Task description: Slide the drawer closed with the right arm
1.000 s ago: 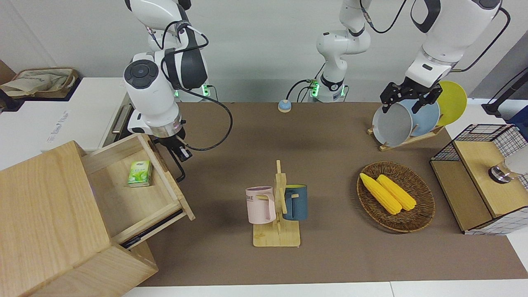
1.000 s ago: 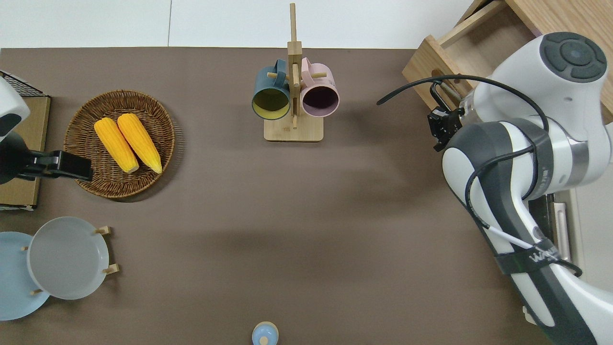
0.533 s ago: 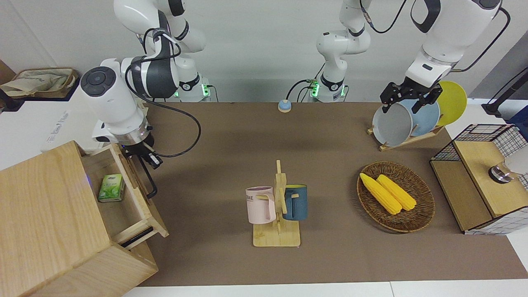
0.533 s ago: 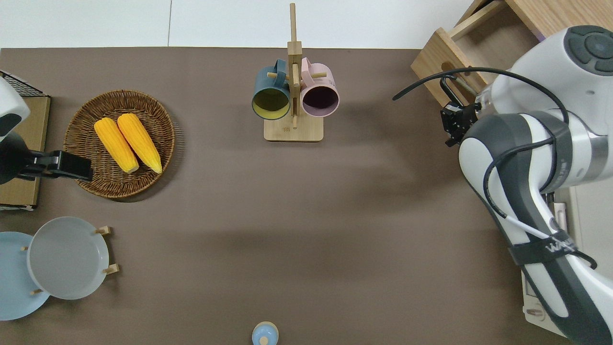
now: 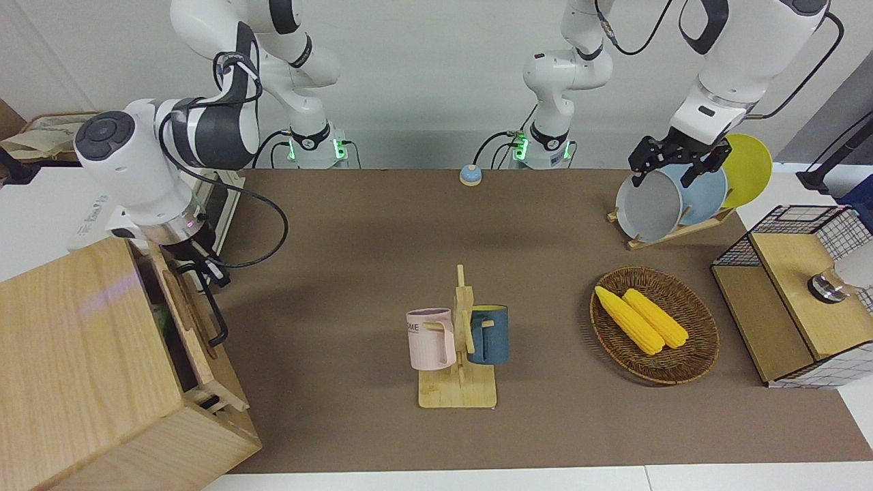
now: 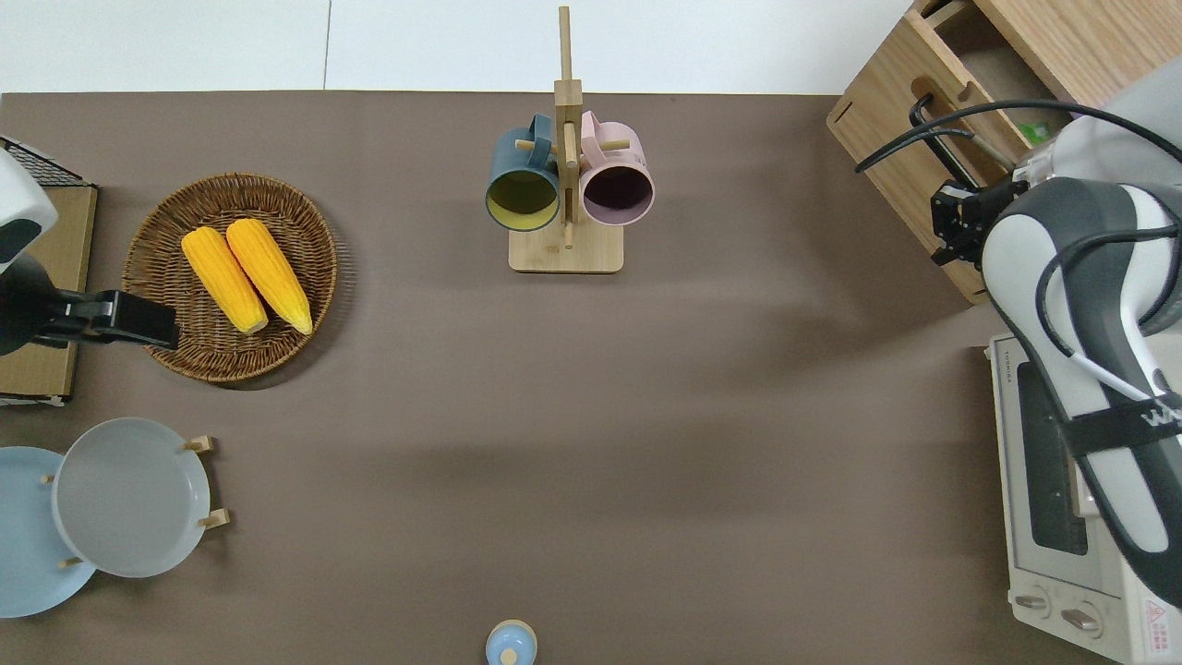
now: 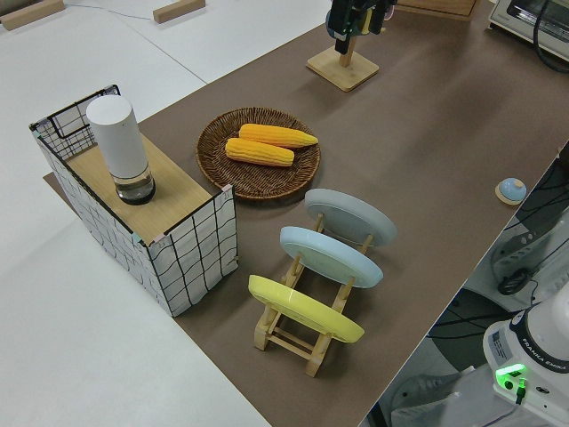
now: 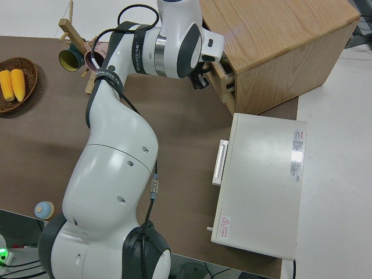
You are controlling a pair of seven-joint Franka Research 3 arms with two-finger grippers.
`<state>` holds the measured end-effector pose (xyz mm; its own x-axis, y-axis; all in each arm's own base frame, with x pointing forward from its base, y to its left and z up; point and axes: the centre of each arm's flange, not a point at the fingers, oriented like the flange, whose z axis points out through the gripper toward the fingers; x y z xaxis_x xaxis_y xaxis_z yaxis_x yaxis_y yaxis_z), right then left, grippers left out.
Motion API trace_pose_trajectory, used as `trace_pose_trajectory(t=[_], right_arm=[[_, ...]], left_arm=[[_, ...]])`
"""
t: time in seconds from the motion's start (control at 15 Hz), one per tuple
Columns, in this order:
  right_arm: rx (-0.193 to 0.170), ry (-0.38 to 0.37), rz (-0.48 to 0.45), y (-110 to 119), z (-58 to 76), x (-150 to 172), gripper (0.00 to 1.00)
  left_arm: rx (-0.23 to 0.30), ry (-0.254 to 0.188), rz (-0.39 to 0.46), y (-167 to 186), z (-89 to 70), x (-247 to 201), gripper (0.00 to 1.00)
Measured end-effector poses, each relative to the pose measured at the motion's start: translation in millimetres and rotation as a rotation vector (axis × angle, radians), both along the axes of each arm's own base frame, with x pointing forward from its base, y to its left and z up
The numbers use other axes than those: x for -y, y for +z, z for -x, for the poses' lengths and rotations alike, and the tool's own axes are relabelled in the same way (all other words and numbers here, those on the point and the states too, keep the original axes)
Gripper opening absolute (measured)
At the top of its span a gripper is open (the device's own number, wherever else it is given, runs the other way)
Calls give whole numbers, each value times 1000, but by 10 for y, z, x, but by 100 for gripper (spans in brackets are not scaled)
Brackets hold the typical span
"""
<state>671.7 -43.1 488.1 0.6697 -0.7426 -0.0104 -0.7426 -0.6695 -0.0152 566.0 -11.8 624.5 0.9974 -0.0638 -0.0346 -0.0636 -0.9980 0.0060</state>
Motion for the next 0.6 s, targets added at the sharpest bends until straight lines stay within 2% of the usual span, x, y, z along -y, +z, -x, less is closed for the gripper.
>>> trace_pose_trajectory(t=[0.4, 0.6], right_arm=[[21, 16, 2, 63, -57, 178, 1], [17, 47, -5, 52, -91, 191, 1]], left_arm=[[0, 0, 0, 0, 0, 0, 100], [0, 0, 0, 0, 0, 0, 100]])
